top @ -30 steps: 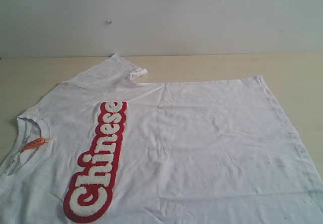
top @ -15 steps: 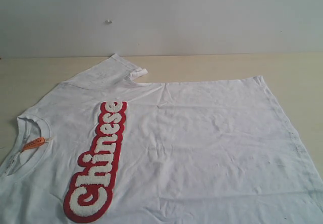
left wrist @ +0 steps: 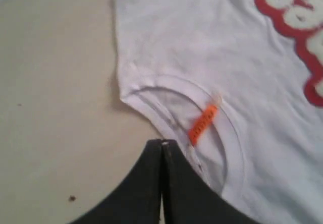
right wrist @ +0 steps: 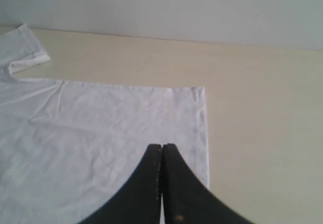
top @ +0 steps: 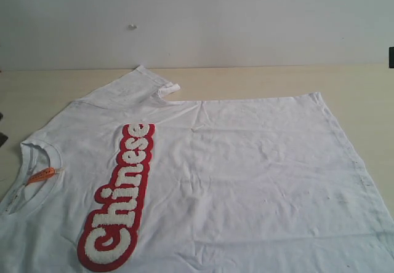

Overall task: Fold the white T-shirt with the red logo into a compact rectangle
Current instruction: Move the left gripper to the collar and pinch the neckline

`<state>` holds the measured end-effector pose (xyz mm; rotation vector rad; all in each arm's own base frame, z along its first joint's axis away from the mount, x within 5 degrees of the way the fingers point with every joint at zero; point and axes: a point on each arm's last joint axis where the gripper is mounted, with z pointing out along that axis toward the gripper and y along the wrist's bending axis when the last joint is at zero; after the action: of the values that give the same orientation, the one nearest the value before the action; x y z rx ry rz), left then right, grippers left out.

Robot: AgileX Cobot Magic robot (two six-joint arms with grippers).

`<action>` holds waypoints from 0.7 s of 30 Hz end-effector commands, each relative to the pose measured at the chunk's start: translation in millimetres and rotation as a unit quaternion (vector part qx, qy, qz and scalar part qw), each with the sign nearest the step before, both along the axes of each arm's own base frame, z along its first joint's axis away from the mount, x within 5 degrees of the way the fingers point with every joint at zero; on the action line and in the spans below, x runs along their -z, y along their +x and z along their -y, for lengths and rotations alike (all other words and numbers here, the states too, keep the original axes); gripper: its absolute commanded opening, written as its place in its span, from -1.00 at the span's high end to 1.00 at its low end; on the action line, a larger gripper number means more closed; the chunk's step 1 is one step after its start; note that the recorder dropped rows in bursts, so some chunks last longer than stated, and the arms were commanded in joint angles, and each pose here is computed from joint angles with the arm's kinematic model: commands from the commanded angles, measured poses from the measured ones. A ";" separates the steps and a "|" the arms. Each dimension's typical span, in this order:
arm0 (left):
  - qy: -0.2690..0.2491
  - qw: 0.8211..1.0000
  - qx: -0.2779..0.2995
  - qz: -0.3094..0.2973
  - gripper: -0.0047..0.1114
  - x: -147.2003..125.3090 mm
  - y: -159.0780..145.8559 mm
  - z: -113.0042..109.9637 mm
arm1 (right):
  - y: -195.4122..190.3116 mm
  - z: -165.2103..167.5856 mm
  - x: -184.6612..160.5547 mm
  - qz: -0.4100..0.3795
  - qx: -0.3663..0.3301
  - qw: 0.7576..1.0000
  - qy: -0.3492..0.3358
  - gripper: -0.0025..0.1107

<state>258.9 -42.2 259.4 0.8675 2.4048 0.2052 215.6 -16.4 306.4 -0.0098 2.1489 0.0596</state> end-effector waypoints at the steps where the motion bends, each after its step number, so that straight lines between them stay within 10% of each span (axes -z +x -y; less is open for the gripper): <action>1: 0.033 0.976 0.159 -0.143 0.92 15.5 3.2 13.3 | 8.5 -1.6 3.6 -0.001 -0.025 1.000 -0.002 0.96; 11: 0.158 0.892 0.369 -0.208 0.91 65.5 13.6 7.3 | 12.0 -3.8 4.8 0.004 -0.036 0.999 0.009 0.96; 13: 0.172 0.892 0.370 -0.194 0.69 74.9 22.3 7.2 | 12.2 -4.0 4.5 0.007 -0.039 0.999 0.005 0.96; 17: 0.209 0.882 0.384 -0.178 -0.83 90.0 35.1 3.7 | 12.7 -3.3 3.8 0.011 -0.035 0.999 0.004 0.96; 21: 0.204 0.883 0.383 -0.182 -0.84 94.7 36.2 4.4 | 12.8 -3.1 3.7 0.012 -0.034 0.999 0.003 0.96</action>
<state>295.0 -46.5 165.5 2.1393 2.1545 0.2478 227.0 -11.7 299.6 -0.0797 2.1404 0.1199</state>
